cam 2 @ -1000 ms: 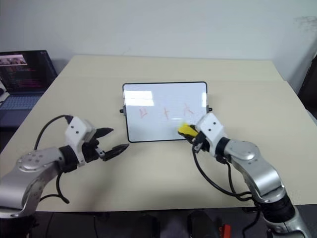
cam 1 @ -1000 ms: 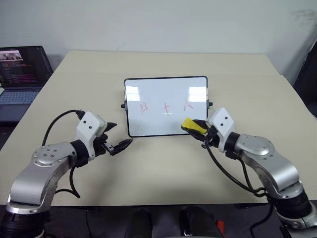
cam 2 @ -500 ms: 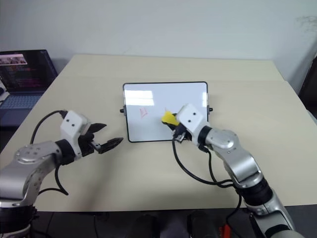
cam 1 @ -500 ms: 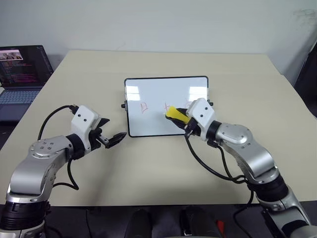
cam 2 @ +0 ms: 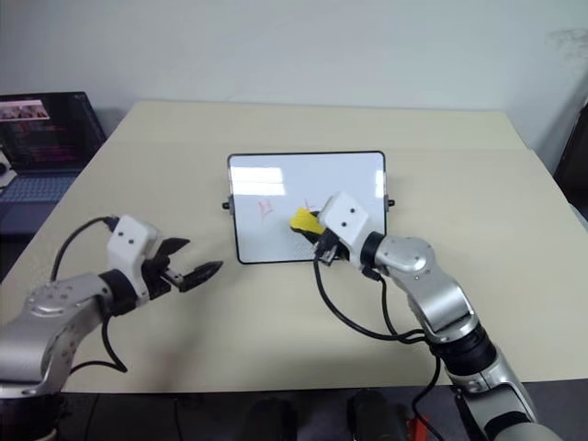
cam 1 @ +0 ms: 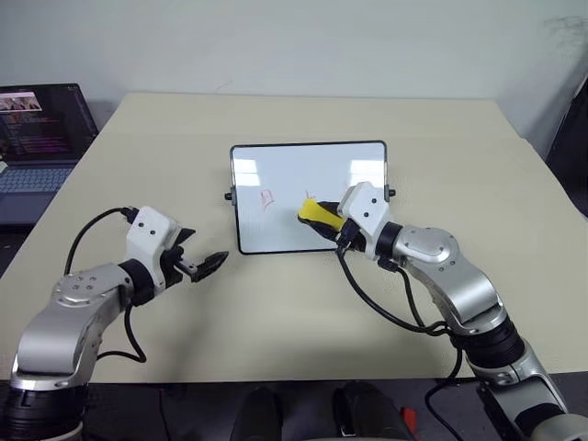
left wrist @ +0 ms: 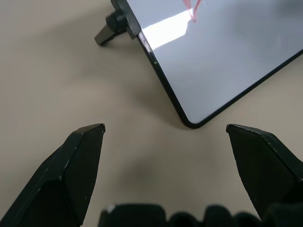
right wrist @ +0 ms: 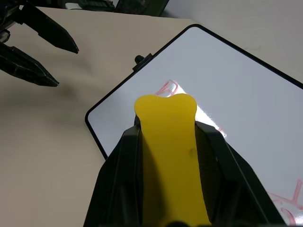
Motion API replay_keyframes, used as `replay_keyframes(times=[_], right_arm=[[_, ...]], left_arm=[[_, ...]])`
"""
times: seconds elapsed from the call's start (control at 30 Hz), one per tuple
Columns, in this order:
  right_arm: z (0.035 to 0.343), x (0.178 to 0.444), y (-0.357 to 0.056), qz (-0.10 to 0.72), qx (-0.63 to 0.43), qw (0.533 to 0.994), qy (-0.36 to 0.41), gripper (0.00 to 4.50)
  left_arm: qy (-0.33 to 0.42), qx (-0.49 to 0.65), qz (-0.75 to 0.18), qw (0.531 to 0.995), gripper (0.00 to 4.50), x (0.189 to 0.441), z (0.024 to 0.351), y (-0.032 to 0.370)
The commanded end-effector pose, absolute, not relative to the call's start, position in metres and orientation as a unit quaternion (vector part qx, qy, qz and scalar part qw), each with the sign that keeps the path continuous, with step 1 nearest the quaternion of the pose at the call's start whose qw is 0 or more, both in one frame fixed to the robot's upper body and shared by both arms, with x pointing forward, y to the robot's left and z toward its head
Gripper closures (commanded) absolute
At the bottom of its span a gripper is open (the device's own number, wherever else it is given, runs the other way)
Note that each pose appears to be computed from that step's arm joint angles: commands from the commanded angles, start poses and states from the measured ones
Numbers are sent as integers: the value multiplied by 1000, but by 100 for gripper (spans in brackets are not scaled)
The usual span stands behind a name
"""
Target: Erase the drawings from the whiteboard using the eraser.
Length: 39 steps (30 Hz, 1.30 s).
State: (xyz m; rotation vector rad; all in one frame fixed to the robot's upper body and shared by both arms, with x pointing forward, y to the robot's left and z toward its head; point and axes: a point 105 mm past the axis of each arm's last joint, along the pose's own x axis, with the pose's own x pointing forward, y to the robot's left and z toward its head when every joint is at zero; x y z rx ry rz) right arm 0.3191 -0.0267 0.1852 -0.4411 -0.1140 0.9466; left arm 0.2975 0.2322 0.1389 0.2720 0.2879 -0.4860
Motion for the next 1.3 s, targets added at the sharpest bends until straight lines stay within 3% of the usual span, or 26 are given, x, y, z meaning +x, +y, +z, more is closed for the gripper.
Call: replay_keyframes(times=[0.03,0.47,0.7,1.3], right_arm=[[199,313,-25,458,-213,859,-79,333],[190,304,-17,483,-229,844,-51,333],[210,325,1,460,-289,833,-105,333],[218,373,53,489,-335,798,-111,335]], left_arm=[[117,146,-244,952,0,299,153,226],[113,157,-269,944,0,317,162,223],[115,163,-266,943,0,321,164,229],[114,174,-285,936,0,315,165,231]])
